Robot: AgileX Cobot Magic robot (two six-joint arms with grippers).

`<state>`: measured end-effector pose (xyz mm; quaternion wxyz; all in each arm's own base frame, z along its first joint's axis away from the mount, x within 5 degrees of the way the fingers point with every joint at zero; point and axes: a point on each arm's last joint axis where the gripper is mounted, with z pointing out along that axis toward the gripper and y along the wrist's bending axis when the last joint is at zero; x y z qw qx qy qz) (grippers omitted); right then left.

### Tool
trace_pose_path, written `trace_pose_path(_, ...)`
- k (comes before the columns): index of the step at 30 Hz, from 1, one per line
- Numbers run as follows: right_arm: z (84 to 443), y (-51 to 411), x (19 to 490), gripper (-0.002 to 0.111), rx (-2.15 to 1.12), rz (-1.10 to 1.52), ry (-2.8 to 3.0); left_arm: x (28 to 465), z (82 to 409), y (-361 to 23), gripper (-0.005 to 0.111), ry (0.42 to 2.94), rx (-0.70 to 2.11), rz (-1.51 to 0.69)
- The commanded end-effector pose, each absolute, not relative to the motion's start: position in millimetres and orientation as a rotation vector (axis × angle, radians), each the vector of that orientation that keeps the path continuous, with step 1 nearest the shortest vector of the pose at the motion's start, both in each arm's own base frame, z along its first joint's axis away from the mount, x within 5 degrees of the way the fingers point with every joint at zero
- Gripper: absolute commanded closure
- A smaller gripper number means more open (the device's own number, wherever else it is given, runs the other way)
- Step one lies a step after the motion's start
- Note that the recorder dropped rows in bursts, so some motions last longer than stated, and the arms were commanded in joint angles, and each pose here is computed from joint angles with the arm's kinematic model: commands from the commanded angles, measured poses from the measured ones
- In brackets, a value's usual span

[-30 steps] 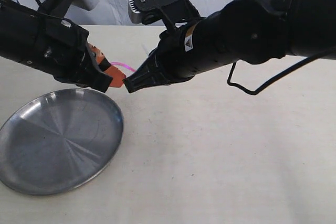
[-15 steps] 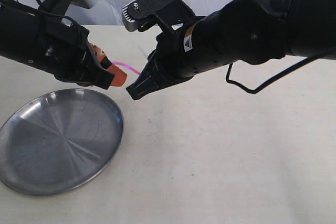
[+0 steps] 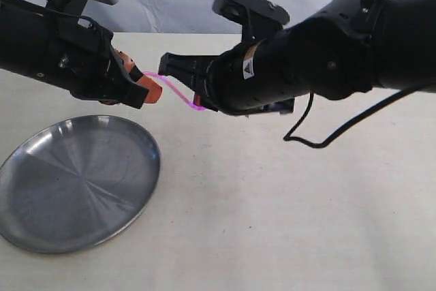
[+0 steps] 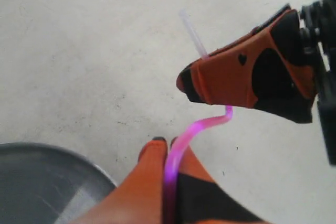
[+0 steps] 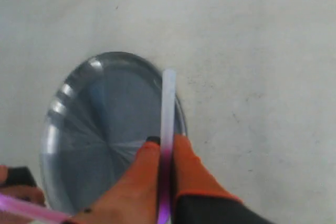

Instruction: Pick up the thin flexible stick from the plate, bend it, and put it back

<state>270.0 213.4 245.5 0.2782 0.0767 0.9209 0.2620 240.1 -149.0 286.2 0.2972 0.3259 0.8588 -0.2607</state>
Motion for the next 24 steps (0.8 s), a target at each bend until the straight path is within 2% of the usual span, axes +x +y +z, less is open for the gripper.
trace_pose_path(1, 221.9, 207.8, 262.7, 0.109, 0.663, 0.922, 2.388, 247.1, 294.3, -148.1, 0.107, 2.236, 0.788, -0.674)
trace_pose_path(6, 216.0, 204.4, 261.4, 0.109, 0.920, 1.231, 2.125, 247.1, 294.4, -148.2, 0.107, 2.221, 0.817, -0.662)
trace_pose_path(11, 210.2, 200.9, 258.5, 0.109, 1.056, 1.286, 2.083, 251.3, 298.3, -149.1, 0.107, 2.190, 0.733, -0.682)
trace_pose_path(24, 219.9, 205.9, 259.9, 0.109, 0.873, 1.362, 2.028, 261.8, 314.0, -153.2, 0.107, 2.102, 0.369, -0.877)
